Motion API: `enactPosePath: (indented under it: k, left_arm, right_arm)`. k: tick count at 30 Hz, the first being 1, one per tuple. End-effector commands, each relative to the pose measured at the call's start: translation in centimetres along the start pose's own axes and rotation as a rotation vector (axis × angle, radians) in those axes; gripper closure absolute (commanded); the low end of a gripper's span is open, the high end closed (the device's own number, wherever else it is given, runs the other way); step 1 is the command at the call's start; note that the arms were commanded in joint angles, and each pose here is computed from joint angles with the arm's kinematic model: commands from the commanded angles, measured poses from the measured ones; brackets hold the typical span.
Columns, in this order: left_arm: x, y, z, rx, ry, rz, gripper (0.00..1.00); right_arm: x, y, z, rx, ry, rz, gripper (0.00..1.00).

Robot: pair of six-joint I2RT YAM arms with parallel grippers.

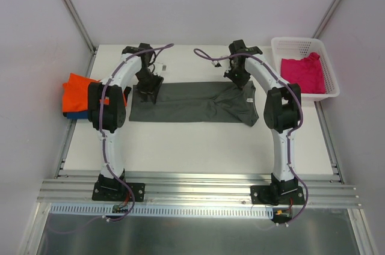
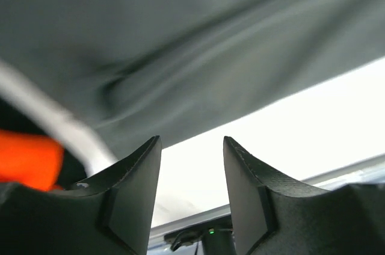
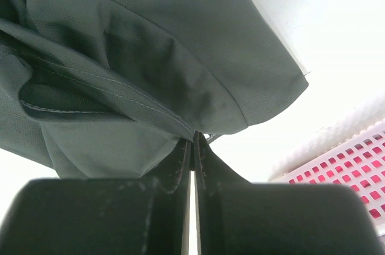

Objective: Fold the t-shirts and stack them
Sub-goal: Fold the tshirt

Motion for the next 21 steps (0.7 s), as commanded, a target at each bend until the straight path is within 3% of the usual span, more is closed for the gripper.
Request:
enactPosePath:
  k: [1, 13, 21]
  left_arm:
    - [1.0, 0.5, -4.3, -0.071, -0.140, -0.030, 0.56]
    - [-3.8, 0.5, -7.0, -0.060, -0.317, 0.097, 0.65]
    - [-6.6, 0.6, -7.6, -0.052, -0.342, 0.172, 0.67]
  right_arm:
    - [2.3, 1.1, -0.3, 0.029, -0.062, -0.048, 0.99]
    - [2.5, 0.6, 0.3, 0.049, -0.070, -0.019, 0.99]
    - [1.8, 0.9, 0.1, 0.051, -0.080, -0.014, 0.99]
Point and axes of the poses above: each gripper's point midway between its finger pads, its own x axis back along the fingers, its own z axis along the line the jaws close on, y = z × x, the point moved 10 cm from there along x, back along the fingers, and after that the axes turned 4 degrees about -x, right-handed, at the moved point
